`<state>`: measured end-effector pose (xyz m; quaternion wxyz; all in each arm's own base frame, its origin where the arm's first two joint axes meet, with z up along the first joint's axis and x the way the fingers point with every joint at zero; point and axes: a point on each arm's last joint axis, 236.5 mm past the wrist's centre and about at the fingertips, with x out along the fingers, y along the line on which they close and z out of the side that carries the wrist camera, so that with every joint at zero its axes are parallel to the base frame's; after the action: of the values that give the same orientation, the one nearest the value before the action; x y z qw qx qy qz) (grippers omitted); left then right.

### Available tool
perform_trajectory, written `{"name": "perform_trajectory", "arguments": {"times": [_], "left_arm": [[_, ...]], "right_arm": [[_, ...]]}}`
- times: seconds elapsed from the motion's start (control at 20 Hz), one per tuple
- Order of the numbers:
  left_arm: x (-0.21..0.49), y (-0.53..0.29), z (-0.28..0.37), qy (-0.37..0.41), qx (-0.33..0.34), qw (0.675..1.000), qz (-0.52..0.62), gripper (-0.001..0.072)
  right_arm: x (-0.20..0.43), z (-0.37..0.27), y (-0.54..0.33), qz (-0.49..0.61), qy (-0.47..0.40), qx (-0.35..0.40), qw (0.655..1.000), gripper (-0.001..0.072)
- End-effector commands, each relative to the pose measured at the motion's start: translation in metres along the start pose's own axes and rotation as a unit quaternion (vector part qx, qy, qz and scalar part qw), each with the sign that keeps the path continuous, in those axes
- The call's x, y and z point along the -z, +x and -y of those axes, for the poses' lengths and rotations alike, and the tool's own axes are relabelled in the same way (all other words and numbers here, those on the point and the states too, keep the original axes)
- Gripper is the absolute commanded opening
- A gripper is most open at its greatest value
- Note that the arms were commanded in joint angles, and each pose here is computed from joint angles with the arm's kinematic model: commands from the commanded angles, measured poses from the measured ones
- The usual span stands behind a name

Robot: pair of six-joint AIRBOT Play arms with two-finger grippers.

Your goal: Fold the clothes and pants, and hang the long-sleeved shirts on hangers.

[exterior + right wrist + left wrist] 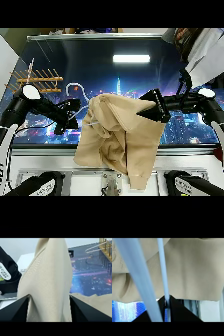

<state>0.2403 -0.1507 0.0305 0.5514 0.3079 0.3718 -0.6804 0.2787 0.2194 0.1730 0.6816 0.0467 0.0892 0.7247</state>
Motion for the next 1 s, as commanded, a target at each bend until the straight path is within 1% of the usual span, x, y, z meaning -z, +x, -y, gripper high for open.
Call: {"name": "perform_trajectory", "arguments": {"times": [0.0,0.05,0.1,0.15,0.2,0.35,0.4,0.55,0.8,0.95], "left_arm": [[-0.013,-0.001,0.0,0.002,-0.001,1.0,0.027,0.0022],[-0.013,-0.001,0.0,0.002,-0.001,1.0,0.027,0.0022],[-0.013,-0.001,0.0,0.002,-0.001,1.0,0.026,0.0022],[-0.013,-0.001,0.0,0.002,0.0,1.0,0.026,0.0022],[-0.013,-0.001,0.0,0.002,-0.001,1.0,0.027,0.0022],[-0.013,-0.001,0.0,0.002,0.0,1.0,0.027,0.0022],[-0.013,-0.001,0.0,0.002,0.0,1.0,0.027,0.0022],[-0.013,-0.001,0.0,0.002,0.0,1.0,0.026,0.0022],[-0.013,-0.001,0.0,0.002,-0.001,1.0,0.026,0.0022],[-0.013,-0.001,0.0,0.002,-0.001,1.0,0.026,0.0022]], "right_arm": [[0.018,0.002,0.0,-0.037,0.004,0.005,0.999,0.0492],[0.025,0.003,-0.001,-0.053,0.005,0.007,0.999,0.0412],[0.031,0.003,-0.002,-0.064,0.006,0.006,0.998,0.0303],[0.033,0.002,-0.002,-0.07,0.007,0.005,0.998,0.023],[0.033,0.002,-0.002,-0.07,0.007,0.005,0.998,0.024],[0.033,0.002,-0.002,-0.07,0.006,0.005,0.998,0.0232],[0.033,0.002,-0.002,-0.07,0.002,0.004,0.998,0.0032],[0.033,0.002,-0.002,-0.07,-0.047,0.002,0.996,0.0031],[0.033,0.005,-0.002,-0.071,-0.197,-0.003,0.978,0.0031],[0.034,0.013,-0.003,-0.076,-0.216,0.011,0.973,0.0031]]}}
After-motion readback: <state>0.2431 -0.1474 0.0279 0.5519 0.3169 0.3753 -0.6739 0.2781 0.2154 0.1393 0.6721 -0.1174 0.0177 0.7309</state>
